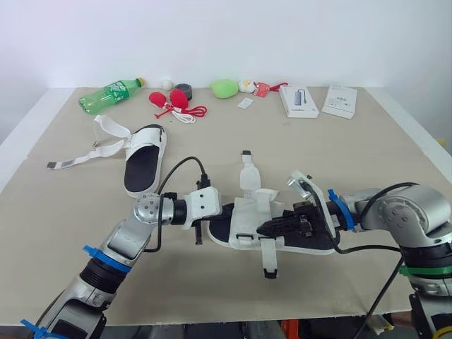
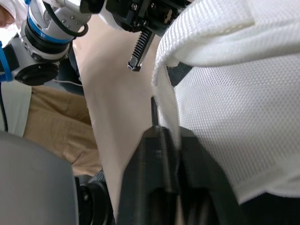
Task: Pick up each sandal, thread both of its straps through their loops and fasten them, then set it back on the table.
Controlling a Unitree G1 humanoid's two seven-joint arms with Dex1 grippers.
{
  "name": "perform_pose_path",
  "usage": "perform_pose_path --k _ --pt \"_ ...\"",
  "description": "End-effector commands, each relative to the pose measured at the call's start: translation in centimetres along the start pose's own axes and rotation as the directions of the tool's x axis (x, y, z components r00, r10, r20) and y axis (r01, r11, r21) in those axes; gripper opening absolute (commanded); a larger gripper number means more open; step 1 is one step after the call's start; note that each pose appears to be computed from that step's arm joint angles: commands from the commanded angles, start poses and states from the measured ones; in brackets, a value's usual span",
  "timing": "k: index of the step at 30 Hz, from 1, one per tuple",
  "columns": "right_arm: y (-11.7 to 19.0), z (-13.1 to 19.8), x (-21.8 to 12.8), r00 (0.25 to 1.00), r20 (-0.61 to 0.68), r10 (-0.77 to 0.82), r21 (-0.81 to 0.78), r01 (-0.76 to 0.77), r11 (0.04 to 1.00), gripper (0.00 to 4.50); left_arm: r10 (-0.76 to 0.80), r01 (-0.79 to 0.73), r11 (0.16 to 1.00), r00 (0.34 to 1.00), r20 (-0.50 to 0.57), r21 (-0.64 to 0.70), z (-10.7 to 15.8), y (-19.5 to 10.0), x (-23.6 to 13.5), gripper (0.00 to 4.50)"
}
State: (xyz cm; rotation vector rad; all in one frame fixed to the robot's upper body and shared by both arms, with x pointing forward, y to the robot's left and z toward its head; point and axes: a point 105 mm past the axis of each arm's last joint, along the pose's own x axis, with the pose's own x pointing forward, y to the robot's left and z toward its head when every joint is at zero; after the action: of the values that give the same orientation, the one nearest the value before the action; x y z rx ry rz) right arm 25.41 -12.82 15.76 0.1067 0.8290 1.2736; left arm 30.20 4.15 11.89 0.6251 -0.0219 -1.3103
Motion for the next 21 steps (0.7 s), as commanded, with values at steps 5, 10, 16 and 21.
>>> perform_pose_path --k 5,10,16,21 --pt "1.3 2.2 -3.3 0.995 0.054 0.087 -0.087 -0.082 0.993 3.34 0.000 0.000 1.000 1.000 0.010 0.017 0.5 0.0 -0.2 0.00" --pt "3.3 0.1 -4.5 0.980 -0.017 0.198 -0.001 -0.198 0.980 4.18 0.006 -0.006 1.000 1.000 0.004 0.012 0.4 0.1 -0.8 0.00" --pt "2.2 -4.8 -2.6 0.979 -0.142 0.149 0.022 -0.147 0.989 4.18 0.014 -0.014 1.000 1.000 -0.008 0.007 0.1 0.3 -1.3 0.00" --pt "0.3 -4.3 -1.2 0.996 -0.050 0.067 -0.035 -0.069 0.997 4.18 0.021 -0.021 1.000 1.000 -0.012 0.008 0.1 0.5 -1.3 0.00"
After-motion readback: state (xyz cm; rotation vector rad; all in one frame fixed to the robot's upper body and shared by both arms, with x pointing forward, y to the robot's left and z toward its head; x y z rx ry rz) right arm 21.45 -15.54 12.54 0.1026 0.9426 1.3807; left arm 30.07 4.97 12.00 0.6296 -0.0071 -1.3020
